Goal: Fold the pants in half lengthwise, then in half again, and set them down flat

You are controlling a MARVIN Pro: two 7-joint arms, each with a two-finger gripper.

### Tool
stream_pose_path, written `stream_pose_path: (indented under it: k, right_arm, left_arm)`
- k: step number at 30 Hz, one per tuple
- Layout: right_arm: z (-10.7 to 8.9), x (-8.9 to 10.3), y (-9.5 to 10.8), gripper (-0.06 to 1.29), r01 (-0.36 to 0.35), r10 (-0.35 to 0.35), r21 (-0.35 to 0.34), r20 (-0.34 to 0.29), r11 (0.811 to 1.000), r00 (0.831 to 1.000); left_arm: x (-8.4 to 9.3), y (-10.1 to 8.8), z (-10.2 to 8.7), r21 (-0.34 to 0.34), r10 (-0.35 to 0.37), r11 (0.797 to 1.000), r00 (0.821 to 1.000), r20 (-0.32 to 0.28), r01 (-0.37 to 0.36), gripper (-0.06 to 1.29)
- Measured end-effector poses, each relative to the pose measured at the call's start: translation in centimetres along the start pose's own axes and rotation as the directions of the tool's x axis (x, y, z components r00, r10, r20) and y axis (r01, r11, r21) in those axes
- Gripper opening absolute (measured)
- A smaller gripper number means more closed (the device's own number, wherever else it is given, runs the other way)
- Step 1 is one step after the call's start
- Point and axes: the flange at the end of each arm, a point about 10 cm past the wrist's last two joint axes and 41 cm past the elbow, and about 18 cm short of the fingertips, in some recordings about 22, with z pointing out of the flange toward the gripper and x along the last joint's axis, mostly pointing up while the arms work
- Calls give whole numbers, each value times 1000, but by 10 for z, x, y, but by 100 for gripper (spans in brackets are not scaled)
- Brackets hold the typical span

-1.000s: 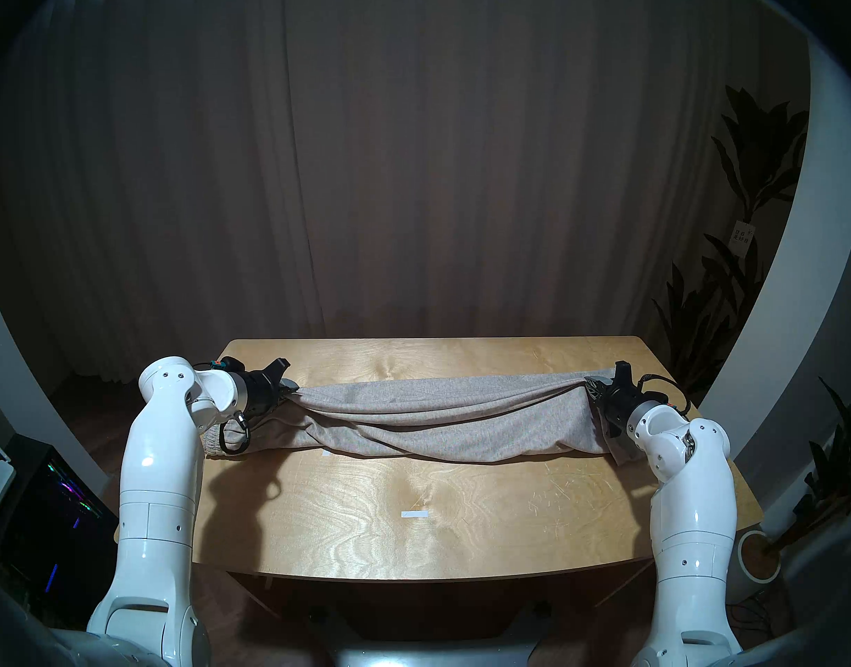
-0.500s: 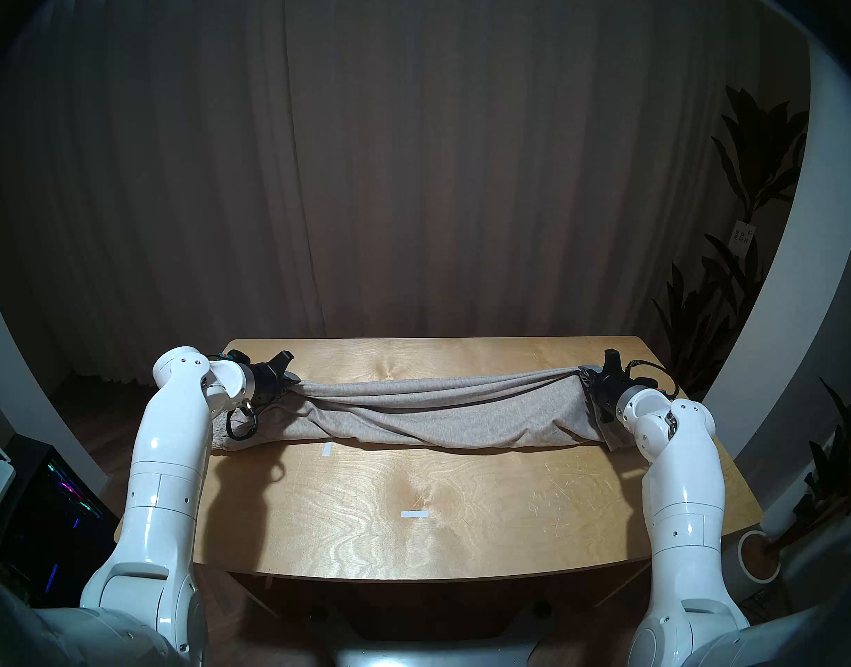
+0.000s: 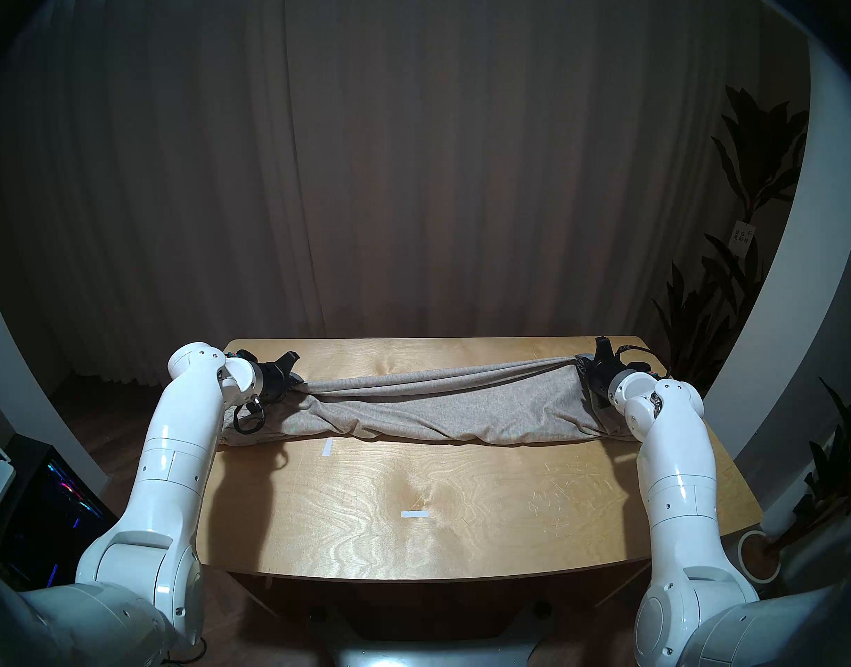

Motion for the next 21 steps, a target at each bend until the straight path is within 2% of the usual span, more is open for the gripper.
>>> stream_pose_path:
  k: [11, 16, 18, 20, 21]
  right_arm:
    - [14, 1, 4, -3, 67, -67, -26, -7, 997, 998]
    - [21, 2, 7, -3, 123, -123, -56, -5, 991, 992]
    - [25, 1, 8, -3, 154, -155, -69, 0, 986, 988]
    - [28, 1, 8, -3, 176, -176, -78, 2, 981, 984]
    - [29, 1, 8, -3, 187, -188, -82, 4, 979, 982]
  left_arm:
    - [4, 6, 17, 34, 33, 999, 999, 7, -33, -3]
    - [7, 9, 24, 48, 45, 998, 999, 6, -46, 0]
    - [8, 11, 27, 54, 51, 997, 999, 7, -51, 24]
    - [9, 13, 29, 57, 55, 997, 998, 7, -55, 27]
    - [9, 14, 31, 58, 57, 997, 998, 6, -57, 38]
